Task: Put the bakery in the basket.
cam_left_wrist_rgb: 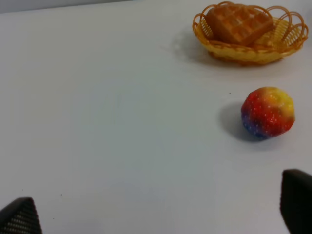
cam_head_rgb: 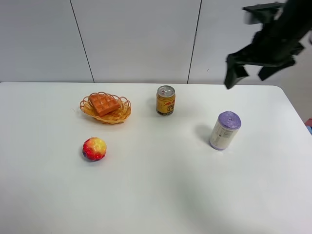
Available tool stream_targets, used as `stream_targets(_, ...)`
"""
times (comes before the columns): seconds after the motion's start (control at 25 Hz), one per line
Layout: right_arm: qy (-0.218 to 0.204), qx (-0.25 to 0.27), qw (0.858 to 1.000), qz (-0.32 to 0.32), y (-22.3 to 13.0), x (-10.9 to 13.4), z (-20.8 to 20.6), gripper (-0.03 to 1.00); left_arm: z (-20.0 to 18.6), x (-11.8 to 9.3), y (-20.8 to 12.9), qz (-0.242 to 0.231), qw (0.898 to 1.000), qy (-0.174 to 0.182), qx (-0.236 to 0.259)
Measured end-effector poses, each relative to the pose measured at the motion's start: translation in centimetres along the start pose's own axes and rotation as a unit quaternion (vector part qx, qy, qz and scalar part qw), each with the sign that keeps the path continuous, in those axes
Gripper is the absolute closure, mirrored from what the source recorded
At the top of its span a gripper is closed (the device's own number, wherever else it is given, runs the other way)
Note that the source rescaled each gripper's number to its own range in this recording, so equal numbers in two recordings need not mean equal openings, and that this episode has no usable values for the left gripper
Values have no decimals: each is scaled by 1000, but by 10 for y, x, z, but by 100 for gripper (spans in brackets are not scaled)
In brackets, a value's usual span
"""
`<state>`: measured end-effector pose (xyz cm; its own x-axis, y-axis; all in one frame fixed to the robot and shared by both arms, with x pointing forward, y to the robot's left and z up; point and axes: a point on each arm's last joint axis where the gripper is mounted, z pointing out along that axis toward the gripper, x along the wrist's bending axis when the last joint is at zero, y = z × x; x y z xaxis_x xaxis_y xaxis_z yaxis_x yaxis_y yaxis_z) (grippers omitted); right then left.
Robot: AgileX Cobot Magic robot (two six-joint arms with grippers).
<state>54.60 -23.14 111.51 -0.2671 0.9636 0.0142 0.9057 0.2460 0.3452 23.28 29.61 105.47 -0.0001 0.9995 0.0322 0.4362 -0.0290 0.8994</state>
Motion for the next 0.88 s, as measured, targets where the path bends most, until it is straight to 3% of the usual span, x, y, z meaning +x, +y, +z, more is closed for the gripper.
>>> stream_targets(0.12, -41, -21, 997, 68, -36, -42, -29, 5, 0, 0, 0, 0, 1000, 0, 0)
stream_targets(0.32, -123, -76, 980, 135, -98, -70, -82, 5, 0, 0, 0, 0, 1000, 0, 0)
stream_targets(0.56, -156, -175, 961, 148, -166, -43, -123, 5, 0, 0, 0, 0, 1000, 0, 0)
stream_targets(0.76, -181, -307, 925, 131, -227, -14, -130, 5, 0, 0, 0, 0, 1000, 0, 0)
stream_targets(0.88, -192, -353, 907, 124, -259, -1, -118, 5, 0, 0, 0, 0, 1000, 0, 0)
